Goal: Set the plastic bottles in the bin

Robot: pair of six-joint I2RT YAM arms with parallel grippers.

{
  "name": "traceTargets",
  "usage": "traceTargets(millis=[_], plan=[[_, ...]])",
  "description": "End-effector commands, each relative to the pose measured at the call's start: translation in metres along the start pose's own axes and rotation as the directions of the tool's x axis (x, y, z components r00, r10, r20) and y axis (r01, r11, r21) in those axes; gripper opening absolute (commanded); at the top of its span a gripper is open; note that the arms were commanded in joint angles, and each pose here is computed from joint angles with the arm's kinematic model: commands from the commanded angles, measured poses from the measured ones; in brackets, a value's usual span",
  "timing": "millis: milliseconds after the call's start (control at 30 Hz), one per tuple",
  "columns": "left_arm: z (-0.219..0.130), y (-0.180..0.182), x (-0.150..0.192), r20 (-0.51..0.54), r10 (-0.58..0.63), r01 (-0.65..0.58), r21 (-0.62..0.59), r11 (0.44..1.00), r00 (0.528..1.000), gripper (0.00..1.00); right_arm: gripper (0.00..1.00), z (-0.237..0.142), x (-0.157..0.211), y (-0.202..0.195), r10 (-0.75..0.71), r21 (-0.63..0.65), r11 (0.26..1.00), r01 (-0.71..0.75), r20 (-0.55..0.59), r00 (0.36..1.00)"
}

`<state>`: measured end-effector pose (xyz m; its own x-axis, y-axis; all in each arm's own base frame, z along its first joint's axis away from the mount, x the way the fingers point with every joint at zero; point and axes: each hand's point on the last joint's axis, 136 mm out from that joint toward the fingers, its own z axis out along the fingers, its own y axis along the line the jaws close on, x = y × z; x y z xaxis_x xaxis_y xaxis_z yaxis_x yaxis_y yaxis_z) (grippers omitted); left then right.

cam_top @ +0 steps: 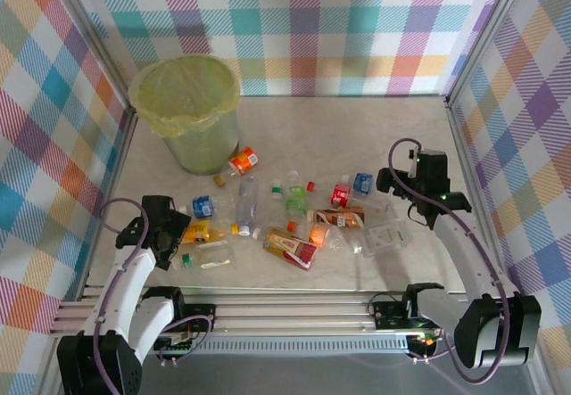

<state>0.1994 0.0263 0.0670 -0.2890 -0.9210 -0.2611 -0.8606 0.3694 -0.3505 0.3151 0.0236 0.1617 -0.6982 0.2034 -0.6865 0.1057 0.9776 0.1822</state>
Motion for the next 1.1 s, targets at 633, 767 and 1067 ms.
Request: traceTargets(millis=[633,767,1067], plan=[[0.043,-0.024,-0.018,-0.028,-0.154,0.157,0.115,0.981,0.988,1.0,1.0,0.006,-0.006,0.031,-0.041,-0.08,0.996,0.038,-0.027,0.999],[0.047,-0.026,-0.02,-0.027,-0.176,0.178,0.114,0.977,0.984,0.97,1.0,0.008,-0.007,0.034,-0.049,-0.085,0.995,0.047,-0.024,0.999],[0.043,-0.032,-0.027,-0.009,-0.208,0.208,0.127,0.97,0.978,0.82,1.0,0.01,-0.009,0.039,-0.066,-0.095,0.993,0.064,-0.024,0.998]])
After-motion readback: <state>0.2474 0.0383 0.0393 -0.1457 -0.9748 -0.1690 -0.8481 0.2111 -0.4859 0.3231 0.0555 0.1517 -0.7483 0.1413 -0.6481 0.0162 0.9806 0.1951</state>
